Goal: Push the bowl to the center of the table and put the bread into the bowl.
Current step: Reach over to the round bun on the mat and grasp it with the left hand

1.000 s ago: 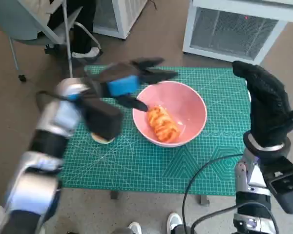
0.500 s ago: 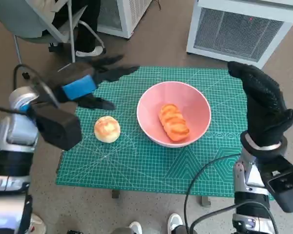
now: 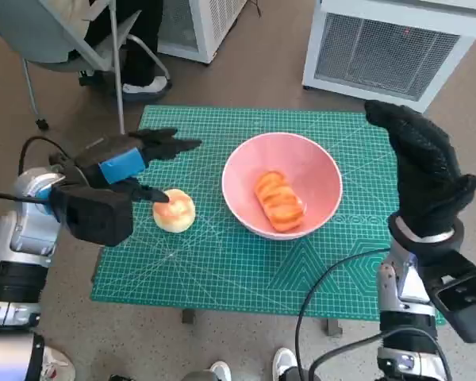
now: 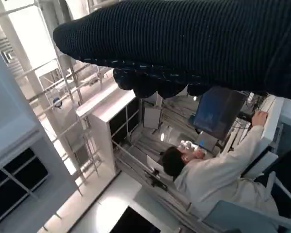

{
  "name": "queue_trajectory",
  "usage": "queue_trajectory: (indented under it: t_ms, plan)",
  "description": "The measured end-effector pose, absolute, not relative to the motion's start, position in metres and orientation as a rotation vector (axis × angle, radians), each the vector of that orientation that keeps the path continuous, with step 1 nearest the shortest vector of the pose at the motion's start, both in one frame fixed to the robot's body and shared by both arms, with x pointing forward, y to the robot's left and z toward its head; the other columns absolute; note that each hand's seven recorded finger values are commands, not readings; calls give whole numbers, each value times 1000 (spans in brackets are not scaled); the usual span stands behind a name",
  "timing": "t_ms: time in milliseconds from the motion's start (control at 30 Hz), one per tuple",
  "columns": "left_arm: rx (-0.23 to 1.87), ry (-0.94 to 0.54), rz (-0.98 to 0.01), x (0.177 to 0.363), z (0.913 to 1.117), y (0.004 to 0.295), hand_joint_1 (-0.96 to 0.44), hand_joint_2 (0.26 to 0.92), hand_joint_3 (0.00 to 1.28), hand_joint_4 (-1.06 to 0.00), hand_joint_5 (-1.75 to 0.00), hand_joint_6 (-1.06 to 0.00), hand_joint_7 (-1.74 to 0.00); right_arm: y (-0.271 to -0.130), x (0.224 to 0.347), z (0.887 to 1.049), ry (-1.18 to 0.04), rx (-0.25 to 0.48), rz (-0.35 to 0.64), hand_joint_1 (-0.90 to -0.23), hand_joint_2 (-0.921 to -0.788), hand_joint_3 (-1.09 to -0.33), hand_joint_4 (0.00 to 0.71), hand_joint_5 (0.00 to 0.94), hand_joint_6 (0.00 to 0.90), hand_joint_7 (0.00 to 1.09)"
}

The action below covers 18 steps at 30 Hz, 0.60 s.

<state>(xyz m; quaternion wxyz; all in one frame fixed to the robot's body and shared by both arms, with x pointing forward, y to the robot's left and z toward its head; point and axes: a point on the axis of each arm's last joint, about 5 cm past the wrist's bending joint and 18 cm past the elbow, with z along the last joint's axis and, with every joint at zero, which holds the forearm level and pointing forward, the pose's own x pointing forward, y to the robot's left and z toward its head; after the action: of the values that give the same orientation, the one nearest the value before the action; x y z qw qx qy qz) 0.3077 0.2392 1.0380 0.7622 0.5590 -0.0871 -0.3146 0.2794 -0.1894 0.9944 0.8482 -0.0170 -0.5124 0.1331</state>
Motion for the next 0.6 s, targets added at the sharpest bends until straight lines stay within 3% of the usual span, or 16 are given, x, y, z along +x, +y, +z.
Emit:
queue_trajectory:
  t_ms: [367, 600]
  plan:
    - [1212, 13, -764, 315, 1014, 233, -329, 848, 0, -257, -4, -377, -3, -190, 279, 995, -1080, -42, 291, -577, -921, -766, 262, 0, -1, 589]
    - [1224, 136, -804, 324, 1001, 224, -238, 840, 0, -323, -19, -447, -28, -190, 280, 995, -1079, -42, 294, -579, -921, -766, 262, 0, -1, 588]
